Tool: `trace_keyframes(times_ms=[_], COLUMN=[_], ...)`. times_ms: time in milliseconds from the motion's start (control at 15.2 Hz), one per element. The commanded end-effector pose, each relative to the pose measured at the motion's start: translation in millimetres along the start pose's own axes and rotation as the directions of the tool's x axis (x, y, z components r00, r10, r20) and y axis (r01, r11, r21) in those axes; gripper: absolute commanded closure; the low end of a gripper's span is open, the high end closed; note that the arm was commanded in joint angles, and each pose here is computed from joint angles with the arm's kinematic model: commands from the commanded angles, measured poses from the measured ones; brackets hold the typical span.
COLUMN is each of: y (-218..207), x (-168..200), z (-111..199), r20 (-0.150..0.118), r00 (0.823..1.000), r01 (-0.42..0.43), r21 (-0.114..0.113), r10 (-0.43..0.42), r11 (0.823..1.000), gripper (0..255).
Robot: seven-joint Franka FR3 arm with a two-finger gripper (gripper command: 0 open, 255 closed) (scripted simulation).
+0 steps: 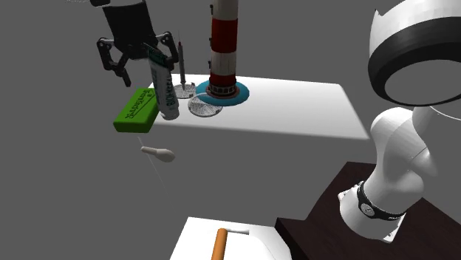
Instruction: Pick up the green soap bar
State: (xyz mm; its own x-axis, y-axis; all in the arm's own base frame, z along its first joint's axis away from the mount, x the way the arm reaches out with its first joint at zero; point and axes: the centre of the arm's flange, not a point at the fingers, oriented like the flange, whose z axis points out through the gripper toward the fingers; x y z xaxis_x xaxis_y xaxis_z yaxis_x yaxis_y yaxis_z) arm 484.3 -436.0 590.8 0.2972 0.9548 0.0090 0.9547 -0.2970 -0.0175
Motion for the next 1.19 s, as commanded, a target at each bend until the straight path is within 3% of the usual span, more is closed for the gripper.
trace_keyframes(times_ms=[0, 330, 396, 1122], y=[1.0, 1.4, 1.2, 1.2], x=[-0.6, -0.7, -0.5, -0.7], z=[9.3, 28.2, 28.1, 17.6], r20=[0.0, 0.0, 0.0, 0.0], r00=[1.0, 1.0, 1.0, 1.0], r01=[0.003, 0.003, 0.003, 0.003], r21=[-0.001, -0.001, -0.001, -0.001], r10=[-0.003, -0.003, -0.003, -0.003], r11=[1.0, 1.0, 1.0, 1.0], gripper=[0, 0, 255, 255])
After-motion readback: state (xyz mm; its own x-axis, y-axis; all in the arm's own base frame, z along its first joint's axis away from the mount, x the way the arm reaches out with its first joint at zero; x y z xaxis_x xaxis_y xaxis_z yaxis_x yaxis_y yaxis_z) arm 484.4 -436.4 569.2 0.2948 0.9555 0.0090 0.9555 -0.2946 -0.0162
